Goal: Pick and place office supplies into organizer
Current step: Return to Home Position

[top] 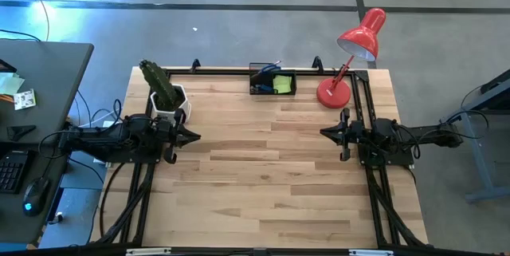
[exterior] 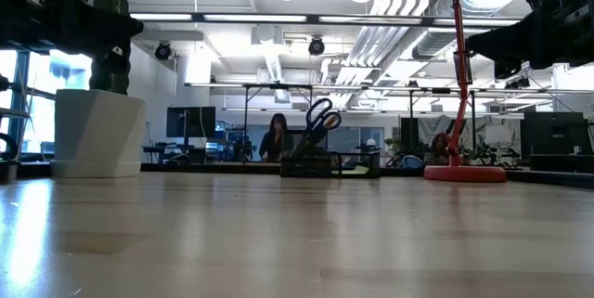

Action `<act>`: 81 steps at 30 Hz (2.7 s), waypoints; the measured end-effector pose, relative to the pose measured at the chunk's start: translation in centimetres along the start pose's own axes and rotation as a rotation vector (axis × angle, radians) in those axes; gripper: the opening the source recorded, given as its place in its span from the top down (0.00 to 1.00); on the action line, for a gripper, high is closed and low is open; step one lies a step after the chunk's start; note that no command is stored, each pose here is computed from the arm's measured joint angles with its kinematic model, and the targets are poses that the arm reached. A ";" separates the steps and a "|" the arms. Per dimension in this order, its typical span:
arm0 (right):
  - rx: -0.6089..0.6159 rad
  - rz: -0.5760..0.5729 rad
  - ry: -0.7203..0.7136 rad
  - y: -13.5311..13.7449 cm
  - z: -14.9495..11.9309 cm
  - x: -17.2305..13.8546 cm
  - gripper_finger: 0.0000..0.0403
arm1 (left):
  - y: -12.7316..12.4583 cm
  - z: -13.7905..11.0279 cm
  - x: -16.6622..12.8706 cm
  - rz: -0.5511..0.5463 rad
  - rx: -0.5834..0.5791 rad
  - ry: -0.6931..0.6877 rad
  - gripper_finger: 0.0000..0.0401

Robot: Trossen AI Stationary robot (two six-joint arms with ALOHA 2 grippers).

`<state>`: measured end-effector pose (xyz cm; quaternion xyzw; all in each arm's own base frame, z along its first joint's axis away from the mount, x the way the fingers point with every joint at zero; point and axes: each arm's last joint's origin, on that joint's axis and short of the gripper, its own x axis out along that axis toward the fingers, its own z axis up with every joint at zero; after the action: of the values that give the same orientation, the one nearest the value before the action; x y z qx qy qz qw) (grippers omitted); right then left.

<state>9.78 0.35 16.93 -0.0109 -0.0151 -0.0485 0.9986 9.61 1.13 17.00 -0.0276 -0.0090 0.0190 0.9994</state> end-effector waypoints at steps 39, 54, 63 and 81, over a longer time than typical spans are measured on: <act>0.000 0.000 0.000 0.0 0.0 0.0 0.95 | 0.0 0.0 0.0 0.000 0.000 0.000 0.97; 0.000 0.000 0.000 0.0 0.0 0.0 0.96 | 0.0 0.0 0.0 0.000 0.000 0.000 0.96; 0.000 0.000 0.000 0.0 0.0 0.0 0.95 | 0.0 0.0 0.0 0.000 0.000 0.000 0.97; 0.000 0.000 0.000 0.0 0.0 0.0 0.95 | 0.0 0.0 0.0 0.000 0.000 0.000 0.95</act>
<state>9.78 0.35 16.93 -0.0108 -0.0153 -0.0486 0.9986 9.61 1.13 17.00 -0.0276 -0.0092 0.0190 0.9994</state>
